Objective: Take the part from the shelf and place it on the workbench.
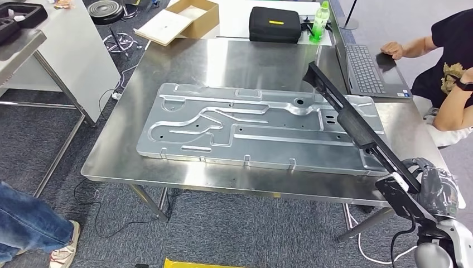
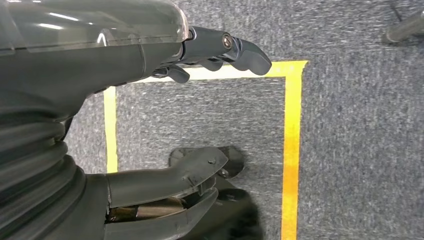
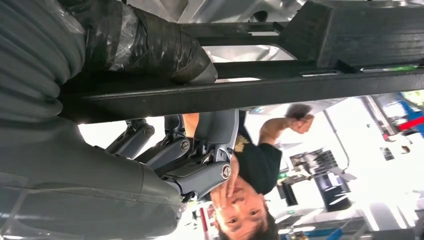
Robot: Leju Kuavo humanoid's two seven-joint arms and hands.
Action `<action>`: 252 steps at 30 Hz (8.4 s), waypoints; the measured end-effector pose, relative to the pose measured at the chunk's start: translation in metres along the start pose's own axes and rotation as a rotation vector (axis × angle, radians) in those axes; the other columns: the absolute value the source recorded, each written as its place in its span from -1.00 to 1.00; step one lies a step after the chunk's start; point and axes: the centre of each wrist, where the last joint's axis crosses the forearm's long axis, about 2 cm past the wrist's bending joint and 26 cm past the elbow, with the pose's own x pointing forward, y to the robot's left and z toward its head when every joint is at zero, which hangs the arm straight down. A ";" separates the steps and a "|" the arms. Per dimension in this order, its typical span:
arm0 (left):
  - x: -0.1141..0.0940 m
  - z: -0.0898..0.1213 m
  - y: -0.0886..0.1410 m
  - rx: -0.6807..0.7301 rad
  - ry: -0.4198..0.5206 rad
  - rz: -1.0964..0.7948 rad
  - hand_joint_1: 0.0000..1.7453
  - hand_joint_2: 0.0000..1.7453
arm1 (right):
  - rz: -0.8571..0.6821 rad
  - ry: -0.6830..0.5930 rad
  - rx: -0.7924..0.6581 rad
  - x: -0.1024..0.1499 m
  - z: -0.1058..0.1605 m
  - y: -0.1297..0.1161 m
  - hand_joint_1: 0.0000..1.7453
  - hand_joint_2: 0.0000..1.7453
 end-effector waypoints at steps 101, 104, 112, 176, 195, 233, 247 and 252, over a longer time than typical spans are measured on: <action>0.005 -0.003 -0.002 -0.026 -0.093 0.023 -1.00 1.00 | 0.359 -0.204 -0.043 0.056 0.019 0.076 -1.00 -1.00; 0.004 -0.002 -0.002 -0.020 -0.087 0.025 -1.00 1.00 | 0.330 -0.220 -0.062 0.065 0.030 0.075 -1.00 -1.00; 0.003 -0.001 -0.002 -0.012 -0.084 0.038 -1.00 1.00 | 0.288 -0.281 -0.138 0.082 0.039 0.066 -1.00 -1.00; -0.008 0.006 -0.004 0.027 -0.075 0.101 -1.00 -1.00 | 0.071 -0.263 -0.681 0.097 0.125 -0.046 -1.00 -1.00; -0.011 0.007 -0.001 0.032 -0.021 0.087 -1.00 -1.00 | 0.090 -0.325 -0.589 0.097 0.116 -0.032 -1.00 -1.00; -0.009 0.006 -0.002 0.038 0.005 0.077 -1.00 1.00 | 0.084 -0.310 -0.562 0.099 0.108 -0.028 -1.00 -1.00; -0.009 0.006 -0.001 0.043 0.008 0.074 -1.00 1.00 | 0.079 -0.312 -0.558 0.100 0.106 -0.025 -1.00 -1.00; -0.010 0.006 -0.001 0.051 0.012 0.071 -1.00 1.00 | 0.079 -0.317 -0.555 0.102 0.105 -0.023 -1.00 -1.00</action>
